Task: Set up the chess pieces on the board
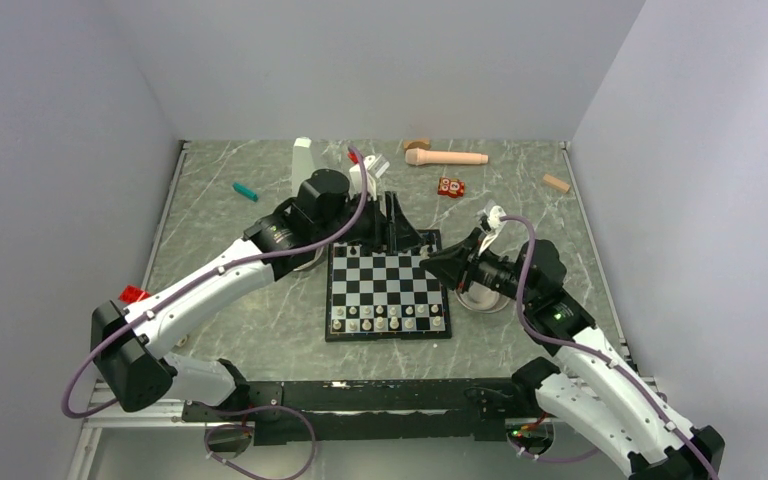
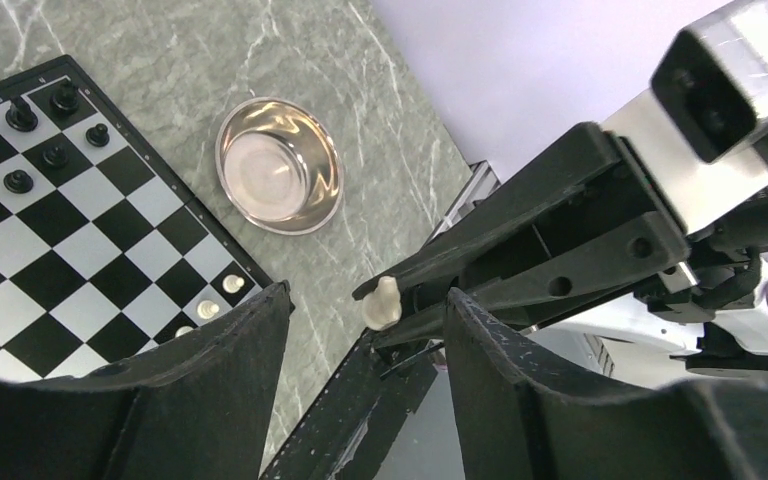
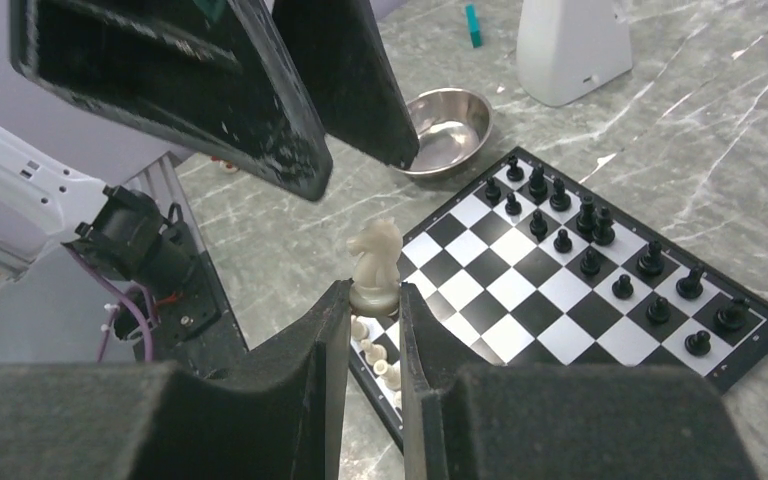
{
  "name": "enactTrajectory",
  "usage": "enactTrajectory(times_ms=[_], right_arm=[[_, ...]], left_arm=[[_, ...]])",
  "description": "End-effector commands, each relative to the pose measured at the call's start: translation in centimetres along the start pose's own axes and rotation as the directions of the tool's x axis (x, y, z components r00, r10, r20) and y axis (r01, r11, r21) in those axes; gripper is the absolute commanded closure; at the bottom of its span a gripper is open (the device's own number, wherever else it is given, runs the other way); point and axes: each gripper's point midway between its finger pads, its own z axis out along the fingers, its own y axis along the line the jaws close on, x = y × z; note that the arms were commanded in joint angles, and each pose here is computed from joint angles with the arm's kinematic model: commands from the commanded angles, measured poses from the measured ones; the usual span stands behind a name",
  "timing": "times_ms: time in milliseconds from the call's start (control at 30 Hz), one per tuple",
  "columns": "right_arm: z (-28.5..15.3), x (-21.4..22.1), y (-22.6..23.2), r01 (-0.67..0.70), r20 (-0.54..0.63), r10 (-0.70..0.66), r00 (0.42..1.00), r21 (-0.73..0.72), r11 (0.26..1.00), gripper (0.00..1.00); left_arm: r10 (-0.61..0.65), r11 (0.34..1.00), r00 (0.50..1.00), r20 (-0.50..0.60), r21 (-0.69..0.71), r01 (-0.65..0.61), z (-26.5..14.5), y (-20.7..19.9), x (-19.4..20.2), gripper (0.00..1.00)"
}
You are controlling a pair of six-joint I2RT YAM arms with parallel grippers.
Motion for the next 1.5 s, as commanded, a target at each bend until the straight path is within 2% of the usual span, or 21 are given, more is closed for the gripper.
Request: enactTrajectory(times_ms=[0, 167, 533, 767, 1033, 1200, 1233, 1267, 1367, 1467], right_arm=[[-0.4, -4.5, 1.6, 0.073, 0.127, -0.068, 0.989, -0.031, 0.997, 0.97], [-0.5, -5.1, 1.9, 0.077, 0.142, -0.071, 0.987, -0.035, 0.996, 0.97], [-0.5, -5.5, 2.4, 0.077, 0.144, -0.069, 0.987, -0.054, 0.996, 0.97], [-0.5, -5.8, 2.6, 0.077, 0.151, -0.067, 0.986, -0.061, 0.995, 0.97], [-0.6, -5.7, 2.4, 0.083, 0.155, -0.074, 0.985, -0.052, 0.995, 0.97], [-0.5, -5.6, 2.4, 0.08, 0.149, -0.071, 0.986, -0.058, 0.995, 0.96], [-0.5, -5.5, 2.5, 0.08, 0.148, -0.07, 0.987, -0.059, 0.995, 0.93], [-0.6, -5.5, 2.6, 0.082, 0.147, -0.072, 0.987, -0.062, 0.995, 0.86], [-1.2, -5.7, 2.7, 0.095, 0.154, -0.086, 0.984, -0.05, 0.994, 0.62], [-2.2, -6.5, 3.1, 0.117, 0.181, -0.11, 0.977, -0.034, 0.992, 0.5]], left_arm=[[0.077, 0.997, 0.996, 0.034, 0.015, -0.078, -0.5, -1.4, -1.0, 0.39], [0.094, 0.995, 0.995, 0.016, 0.042, -0.094, -0.2, -2.0, -0.6, 0.44], [0.118, 0.991, 0.993, -0.002, 0.064, -0.118, 0.6, -3.2, -0.3, 0.46], [0.133, 0.988, 0.991, 0.002, 0.084, -0.133, 0.8, -3.8, -0.2, 0.63], [0.135, 0.987, 0.991, -0.007, 0.088, -0.133, 1.1, -3.9, 0.2, 0.75], [0.14, 0.987, 0.99, -0.01, 0.082, -0.138, 1.3, -3.7, 0.2, 0.96], [0.144, 0.987, 0.989, -0.007, 0.077, -0.144, 1.3, -3.6, 0.2, 1.0], [0.153, 0.986, 0.988, -0.003, 0.071, -0.152, 1.3, -3.5, 0.1, 1.0], [0.226, 0.971, 0.974, 0.023, 0.072, -0.227, 1.0, -3.2, 0.0, 1.0], [0.307, 0.95, 0.95, 0.059, 0.039, -0.31, 0.9, -1.5, 0.4, 1.0]])
